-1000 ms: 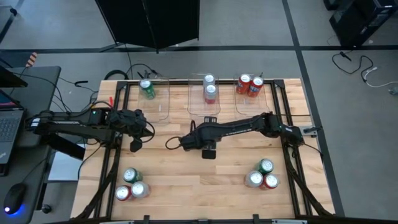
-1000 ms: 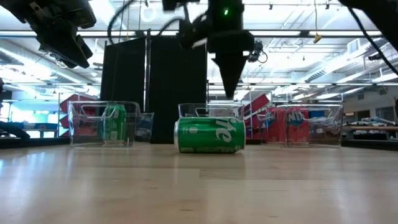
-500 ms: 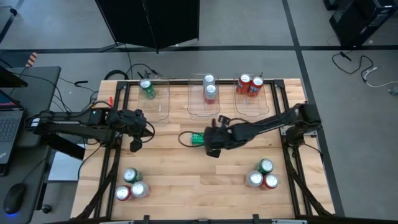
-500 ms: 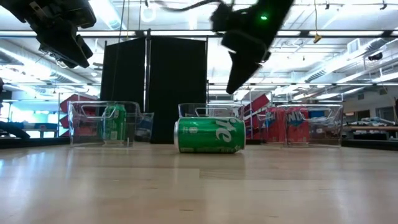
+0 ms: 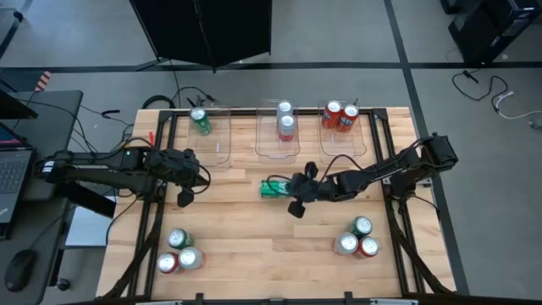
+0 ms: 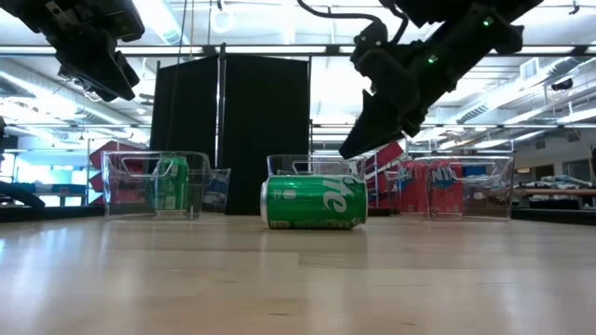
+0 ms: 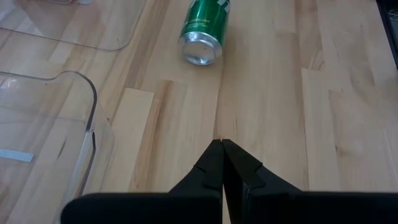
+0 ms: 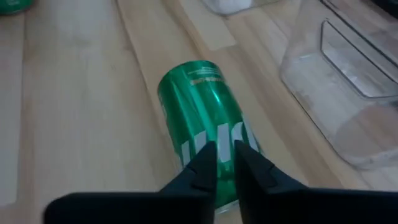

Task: Sort soda cans
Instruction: Put the green soda can into the left transparent bin

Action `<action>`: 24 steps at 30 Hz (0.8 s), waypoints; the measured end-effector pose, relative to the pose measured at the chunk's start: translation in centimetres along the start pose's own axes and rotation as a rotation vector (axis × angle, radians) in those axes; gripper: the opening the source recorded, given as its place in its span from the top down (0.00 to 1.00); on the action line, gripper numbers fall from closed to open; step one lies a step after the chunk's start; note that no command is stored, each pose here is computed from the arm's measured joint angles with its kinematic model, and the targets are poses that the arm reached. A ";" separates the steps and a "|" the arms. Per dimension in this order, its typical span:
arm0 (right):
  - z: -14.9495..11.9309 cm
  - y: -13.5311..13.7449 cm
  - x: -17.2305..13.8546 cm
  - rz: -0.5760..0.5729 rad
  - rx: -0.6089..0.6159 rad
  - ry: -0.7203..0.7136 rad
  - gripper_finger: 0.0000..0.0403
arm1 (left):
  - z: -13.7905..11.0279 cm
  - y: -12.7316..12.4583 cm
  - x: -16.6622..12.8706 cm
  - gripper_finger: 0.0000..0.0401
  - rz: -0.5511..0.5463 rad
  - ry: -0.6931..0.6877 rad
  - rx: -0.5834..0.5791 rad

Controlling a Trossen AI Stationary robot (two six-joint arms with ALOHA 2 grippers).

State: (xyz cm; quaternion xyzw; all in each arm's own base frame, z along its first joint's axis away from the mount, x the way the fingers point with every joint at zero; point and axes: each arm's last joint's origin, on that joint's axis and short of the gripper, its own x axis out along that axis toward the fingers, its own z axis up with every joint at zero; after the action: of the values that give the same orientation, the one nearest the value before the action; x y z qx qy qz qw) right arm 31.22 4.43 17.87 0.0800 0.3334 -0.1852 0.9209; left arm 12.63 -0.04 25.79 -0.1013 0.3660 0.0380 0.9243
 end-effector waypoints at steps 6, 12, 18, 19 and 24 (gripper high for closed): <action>0.3 0.1 -0.2 -0.002 -0.003 0.020 0.63 | 0.0 0.0 0.0 0.99 0.000 0.000 -0.002; -0.1 -0.4 -0.1 -0.041 -0.059 0.066 0.30 | 0.0 0.0 0.0 0.99 0.000 0.001 0.001; -0.1 -0.9 0.7 -0.033 -0.106 0.083 0.11 | 0.0 0.0 0.0 0.99 0.001 0.001 0.006; -0.3 -0.8 1.1 -0.031 -0.122 0.088 0.10 | 0.0 0.0 0.0 0.99 0.001 0.002 0.007; -1.6 -0.6 3.4 -0.021 -0.178 0.138 0.09 | 0.0 0.0 0.0 0.99 0.001 0.004 0.008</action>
State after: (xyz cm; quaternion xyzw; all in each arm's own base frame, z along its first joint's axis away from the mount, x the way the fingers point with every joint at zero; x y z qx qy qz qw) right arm 32.45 3.33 14.39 0.0072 0.4120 -0.1585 0.8973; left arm 12.63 -0.04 25.76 -0.0975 0.3680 0.0368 0.9240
